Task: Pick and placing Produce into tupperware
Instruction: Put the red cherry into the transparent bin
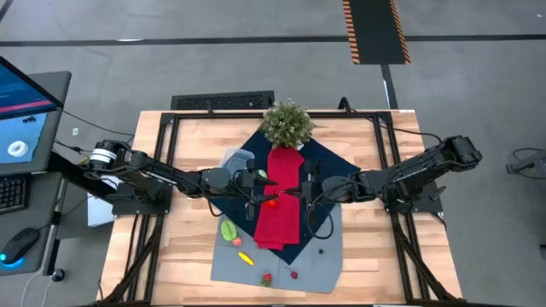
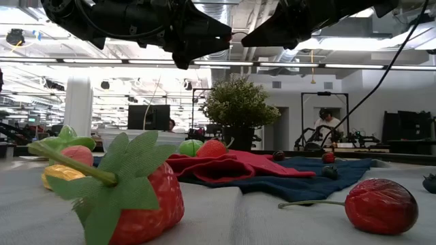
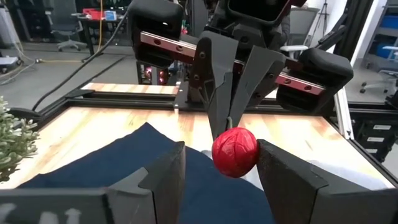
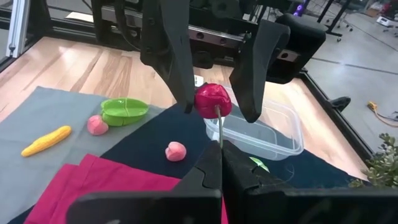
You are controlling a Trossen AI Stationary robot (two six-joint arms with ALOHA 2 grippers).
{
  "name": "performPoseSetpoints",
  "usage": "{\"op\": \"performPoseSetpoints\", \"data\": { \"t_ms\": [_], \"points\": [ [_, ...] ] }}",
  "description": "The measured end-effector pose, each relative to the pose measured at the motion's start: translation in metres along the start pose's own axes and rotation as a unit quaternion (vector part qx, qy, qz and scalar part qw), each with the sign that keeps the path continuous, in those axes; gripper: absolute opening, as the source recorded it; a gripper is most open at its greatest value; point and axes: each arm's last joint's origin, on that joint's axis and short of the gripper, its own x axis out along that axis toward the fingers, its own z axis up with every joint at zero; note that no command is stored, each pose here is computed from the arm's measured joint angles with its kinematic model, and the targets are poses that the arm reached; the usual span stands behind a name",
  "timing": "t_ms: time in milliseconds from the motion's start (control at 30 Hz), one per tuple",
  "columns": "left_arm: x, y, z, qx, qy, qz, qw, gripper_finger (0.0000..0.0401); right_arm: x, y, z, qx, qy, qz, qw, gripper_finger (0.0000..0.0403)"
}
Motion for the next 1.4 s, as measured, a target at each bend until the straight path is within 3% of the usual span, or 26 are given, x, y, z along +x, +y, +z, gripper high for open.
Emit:
{"op": "performPoseSetpoints", "data": {
  "t_ms": [167, 600, 1067, 1400],
  "points": [
    [0.0, 0.0, 0.0, 0.0, 0.0, 0.0, 1.0, 0.0172, 0.0, 0.0, 0.0, 0.0, 0.0, 0.002, 1.0, 0.0014],
    [0.0, 0.0, 0.001, 0.008, -0.004, 0.0, 1.0, 0.0074, 0.0, 0.0, 0.001, 0.001, -0.004, 0.001, 1.0, 0.0014],
    [0.0, 0.0, 0.001, 0.012, -0.004, -0.001, 1.0, 0.0074, 0.0, 0.0, 0.0, 0.0, -0.001, 0.002, 1.0, 0.0026],
    [0.0, 0.001, 0.0, 0.013, -0.002, 0.02, 1.0, 0.0075, -0.002, 0.005, -0.009, 0.018, 0.047, 0.01, 0.999, 0.0116]
  ]
}}
